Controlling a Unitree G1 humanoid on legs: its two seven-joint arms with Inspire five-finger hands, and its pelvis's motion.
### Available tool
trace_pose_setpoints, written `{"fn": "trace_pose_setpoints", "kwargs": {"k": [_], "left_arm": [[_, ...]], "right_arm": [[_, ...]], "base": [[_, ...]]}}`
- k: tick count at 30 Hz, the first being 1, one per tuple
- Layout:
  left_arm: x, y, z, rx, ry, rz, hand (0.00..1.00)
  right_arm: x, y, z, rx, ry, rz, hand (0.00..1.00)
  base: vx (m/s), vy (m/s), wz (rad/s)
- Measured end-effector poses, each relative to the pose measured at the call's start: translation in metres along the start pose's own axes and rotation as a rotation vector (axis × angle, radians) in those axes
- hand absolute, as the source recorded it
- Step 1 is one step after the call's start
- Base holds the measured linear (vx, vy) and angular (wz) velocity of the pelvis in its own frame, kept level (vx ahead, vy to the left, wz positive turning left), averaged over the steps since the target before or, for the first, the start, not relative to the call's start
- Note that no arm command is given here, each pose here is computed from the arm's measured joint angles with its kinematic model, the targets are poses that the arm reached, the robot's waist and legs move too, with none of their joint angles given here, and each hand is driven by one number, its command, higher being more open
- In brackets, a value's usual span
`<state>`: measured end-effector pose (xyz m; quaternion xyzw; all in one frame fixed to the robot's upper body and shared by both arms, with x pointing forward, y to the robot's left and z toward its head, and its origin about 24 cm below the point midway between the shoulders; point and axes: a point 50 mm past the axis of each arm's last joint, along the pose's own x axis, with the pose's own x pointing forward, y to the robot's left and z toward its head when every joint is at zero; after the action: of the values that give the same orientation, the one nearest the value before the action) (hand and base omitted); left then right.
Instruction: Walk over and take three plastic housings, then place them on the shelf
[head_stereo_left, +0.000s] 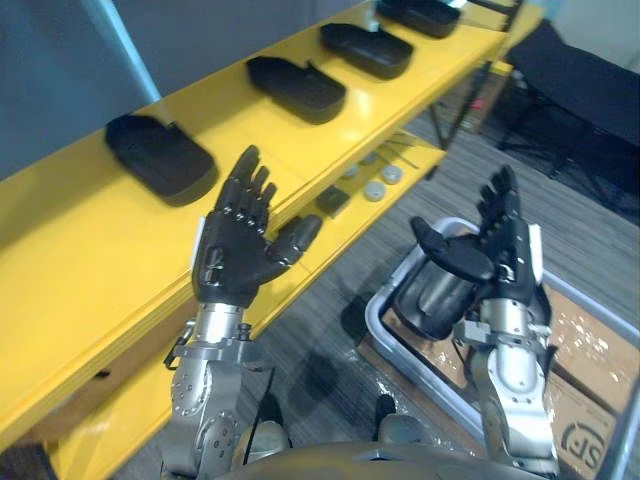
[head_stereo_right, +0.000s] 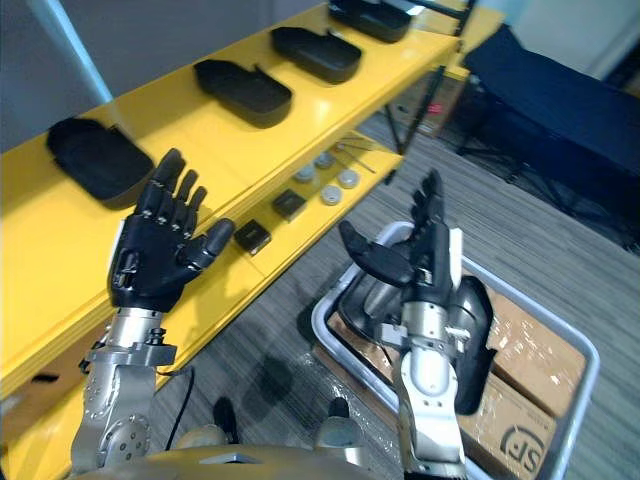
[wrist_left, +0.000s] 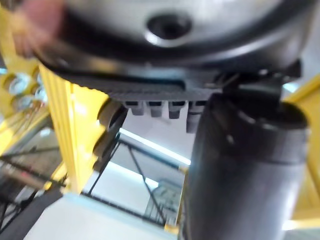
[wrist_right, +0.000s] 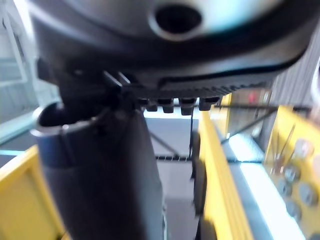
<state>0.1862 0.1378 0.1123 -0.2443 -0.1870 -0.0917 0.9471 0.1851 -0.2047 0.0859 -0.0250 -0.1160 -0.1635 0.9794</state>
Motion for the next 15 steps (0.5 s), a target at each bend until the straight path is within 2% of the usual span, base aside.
{"fn": "trace_pose_setpoints", "kwargs": {"k": [4, 8, 12, 15], "left_arm": [[0.003, -0.001, -0.002, -0.002, 0.009, 0.001, 1.00], [0.009, 0.004, -0.003, 0.147, 0.022, 0.052, 1.00], [0.006, 0.027, 0.010, 0.199, -0.023, 0.214, 1.00], [-0.007, 0.036, 0.020, 0.175, -0.060, 0.298, 1.00]], "right_arm": [[-0.021, -0.027, -0.005, -0.047, 0.072, -0.095, 1.00], [-0.043, -0.037, -0.009, 0.019, 0.141, -0.136, 1.00], [-0.043, -0.013, -0.010, 0.125, 0.140, -0.002, 1.00], [-0.041, 0.011, -0.010, 0.174, 0.137, 0.112, 1.00]], "base": [[0.01, -0.013, -1.08], [0.00, -0.038, -0.93], [0.00, -0.012, -1.20], [0.09, 0.014, -0.39]]}}
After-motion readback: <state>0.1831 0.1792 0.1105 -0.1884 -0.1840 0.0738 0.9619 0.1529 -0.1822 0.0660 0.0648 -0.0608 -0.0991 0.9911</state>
